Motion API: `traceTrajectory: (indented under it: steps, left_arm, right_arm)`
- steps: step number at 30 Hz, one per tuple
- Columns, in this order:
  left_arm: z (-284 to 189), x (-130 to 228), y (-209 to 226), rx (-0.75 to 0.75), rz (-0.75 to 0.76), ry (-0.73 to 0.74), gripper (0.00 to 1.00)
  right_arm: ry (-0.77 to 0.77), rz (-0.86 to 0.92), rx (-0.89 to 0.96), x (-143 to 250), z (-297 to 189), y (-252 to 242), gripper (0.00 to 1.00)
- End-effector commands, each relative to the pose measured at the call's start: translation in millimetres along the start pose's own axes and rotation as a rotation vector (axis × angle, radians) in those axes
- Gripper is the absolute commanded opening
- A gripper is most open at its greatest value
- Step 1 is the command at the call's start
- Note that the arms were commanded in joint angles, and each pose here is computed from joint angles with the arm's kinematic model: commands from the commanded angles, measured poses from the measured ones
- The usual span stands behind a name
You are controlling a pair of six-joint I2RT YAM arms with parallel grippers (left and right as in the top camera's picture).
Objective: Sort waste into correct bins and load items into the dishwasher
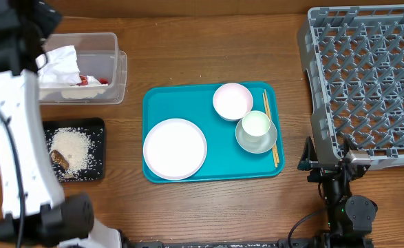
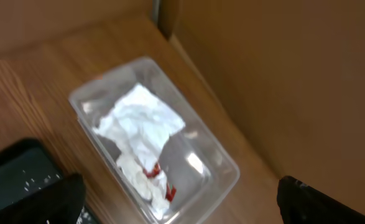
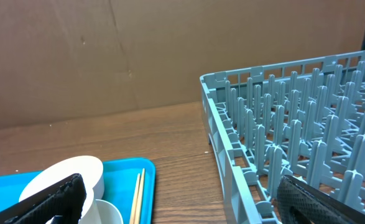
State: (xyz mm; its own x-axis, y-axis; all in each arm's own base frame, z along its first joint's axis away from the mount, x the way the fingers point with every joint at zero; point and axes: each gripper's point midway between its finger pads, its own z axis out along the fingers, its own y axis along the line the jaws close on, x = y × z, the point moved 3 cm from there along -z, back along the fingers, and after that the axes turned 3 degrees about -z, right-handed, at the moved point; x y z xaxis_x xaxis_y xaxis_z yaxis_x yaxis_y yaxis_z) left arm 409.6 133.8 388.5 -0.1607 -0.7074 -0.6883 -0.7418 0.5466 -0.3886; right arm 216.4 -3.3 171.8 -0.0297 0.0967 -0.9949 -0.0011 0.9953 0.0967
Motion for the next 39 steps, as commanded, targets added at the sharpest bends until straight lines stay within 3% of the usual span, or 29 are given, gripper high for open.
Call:
traceTrajectory:
  steps: [1, 12, 30, 32, 35, 37, 39]
  left_arm:
    - [-7, -23, 21, -0.067, -0.039, -0.077, 1.00]
    - [-1, -4, 46, -0.176, -0.004, 0.024, 1.00]
    - [-1, -3, 47, -0.177, -0.004, 0.025, 1.00]
    - [-1, -3, 46, -0.177, -0.004, 0.026, 1.00]
    - [-1, -3, 47, -0.177, -0.004, 0.025, 1.00]
    - [-1, -3, 47, -0.177, -0.004, 0.025, 1.00]
    - [-1, -3, 47, -0.177, -0.004, 0.025, 1.00]
  right_arm:
    - [-0.007, -0.003, 0.012, 1, 0, -2, 1.00]
    - [-0.007, -0.003, 0.012, 1, 0, -2, 1.00]
    - [-0.015, 0.002, 0.007, 0, 0, -1, 1.00]
    - [-0.054, 0.059, -0.084, -10, -1, 12, 1.00]
    - [-0.088, 0.237, -0.407, -30, -13, 55, 1.00]
    - [-0.007, 0.398, -0.711, -37, -36, 92, 1.00]
    - [0.178, 0.520, -0.982, -32, -67, 120, 1.00]
